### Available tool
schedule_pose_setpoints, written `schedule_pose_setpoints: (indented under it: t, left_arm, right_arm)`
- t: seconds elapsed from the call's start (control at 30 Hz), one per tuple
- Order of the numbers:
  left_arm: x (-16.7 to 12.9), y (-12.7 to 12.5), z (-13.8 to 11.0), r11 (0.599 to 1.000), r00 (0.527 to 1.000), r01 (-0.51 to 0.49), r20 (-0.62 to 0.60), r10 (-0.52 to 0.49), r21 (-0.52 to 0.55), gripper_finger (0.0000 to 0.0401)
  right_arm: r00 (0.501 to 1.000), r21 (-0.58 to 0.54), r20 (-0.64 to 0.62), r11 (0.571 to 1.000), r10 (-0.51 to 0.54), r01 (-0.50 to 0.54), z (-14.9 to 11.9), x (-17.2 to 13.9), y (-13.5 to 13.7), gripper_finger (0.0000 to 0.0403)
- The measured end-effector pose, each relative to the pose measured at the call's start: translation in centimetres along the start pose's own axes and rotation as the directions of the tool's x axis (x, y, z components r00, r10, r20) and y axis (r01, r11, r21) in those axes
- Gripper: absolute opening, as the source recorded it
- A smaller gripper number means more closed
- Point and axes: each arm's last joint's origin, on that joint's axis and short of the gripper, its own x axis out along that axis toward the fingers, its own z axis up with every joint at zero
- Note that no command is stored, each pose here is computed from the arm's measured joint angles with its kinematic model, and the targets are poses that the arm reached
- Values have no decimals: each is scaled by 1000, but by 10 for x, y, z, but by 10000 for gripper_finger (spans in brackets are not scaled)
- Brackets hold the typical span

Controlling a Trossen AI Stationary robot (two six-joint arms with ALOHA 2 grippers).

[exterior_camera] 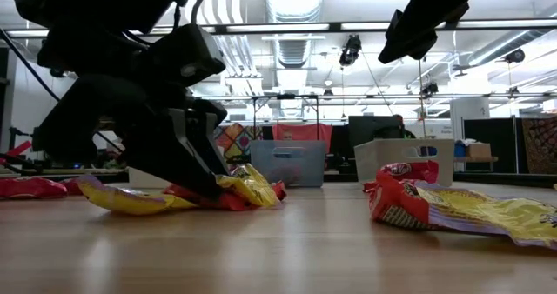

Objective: Sort candy
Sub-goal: Put the yellow candy into the white bin

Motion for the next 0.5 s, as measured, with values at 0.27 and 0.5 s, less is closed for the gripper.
schedule_pose_setpoints:
  t: [0.27, 0.5]
  left_arm:
    - [-1, 0, 0, 1000, 1000, 1, 2, -1, 0, 118]
    - [-8, -1, 6, 1000, 1000, 8, 29, -8, -2, 118]
  right_arm:
    - [1000, 0, 0, 1000, 0, 0, 0, 0, 0, 139]
    - [1000, 1, 0, 1000, -1, 1, 0, 0, 0, 139]
